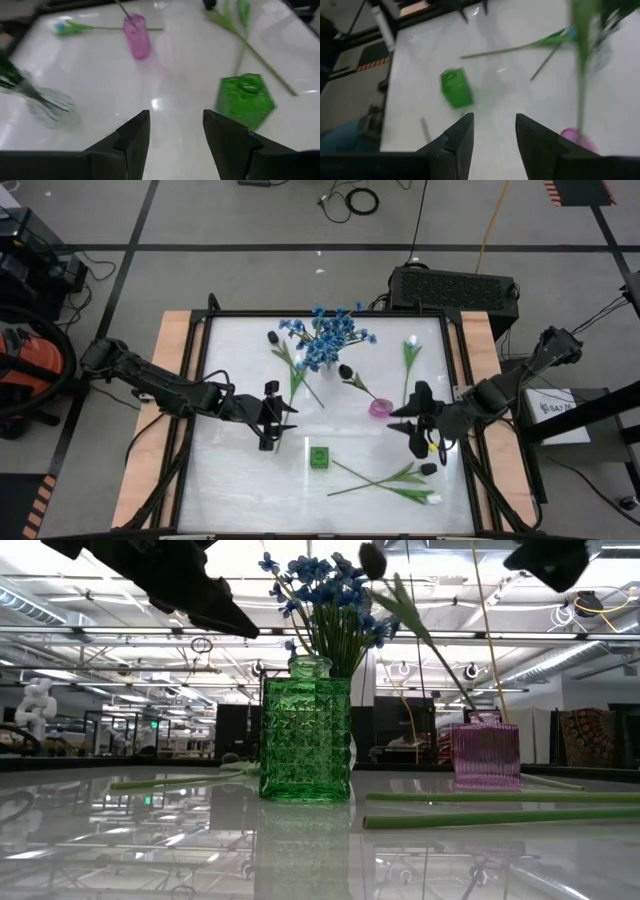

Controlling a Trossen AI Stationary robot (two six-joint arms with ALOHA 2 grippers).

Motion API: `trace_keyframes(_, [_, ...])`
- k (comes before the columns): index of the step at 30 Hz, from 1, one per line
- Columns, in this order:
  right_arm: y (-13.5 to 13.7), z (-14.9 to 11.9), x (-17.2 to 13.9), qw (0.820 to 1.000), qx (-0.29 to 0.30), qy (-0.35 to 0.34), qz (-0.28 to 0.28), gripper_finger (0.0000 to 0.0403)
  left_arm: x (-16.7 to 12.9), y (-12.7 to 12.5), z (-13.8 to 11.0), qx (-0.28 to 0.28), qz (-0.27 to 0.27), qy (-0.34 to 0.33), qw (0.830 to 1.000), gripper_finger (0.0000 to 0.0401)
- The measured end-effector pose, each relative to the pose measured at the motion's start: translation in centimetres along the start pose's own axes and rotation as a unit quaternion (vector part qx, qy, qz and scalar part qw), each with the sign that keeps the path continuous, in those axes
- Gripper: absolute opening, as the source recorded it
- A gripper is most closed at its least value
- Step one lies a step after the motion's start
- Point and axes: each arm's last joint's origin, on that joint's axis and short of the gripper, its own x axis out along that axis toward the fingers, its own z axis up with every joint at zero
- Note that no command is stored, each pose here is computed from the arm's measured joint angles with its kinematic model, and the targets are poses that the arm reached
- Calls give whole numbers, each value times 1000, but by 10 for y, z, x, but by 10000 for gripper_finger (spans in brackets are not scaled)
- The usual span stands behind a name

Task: Sort flowers into vase by color
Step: Put the bottom black tulip into the purple vase

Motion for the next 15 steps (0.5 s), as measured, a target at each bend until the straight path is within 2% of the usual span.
trace_keyframes(8, [35,-40,4,995,-12,86,46,136,1,-10,-8,-81,-36,37,995,191])
trace_keyframes(12, [48,-61,15,991,-24,125,38,136,3,-23,-11,-82,-54,47,994,191])
trace_keyframes(15, [54,-76,26,981,-35,188,40,136,4,-34,-14,-81,-67,52,993,191])
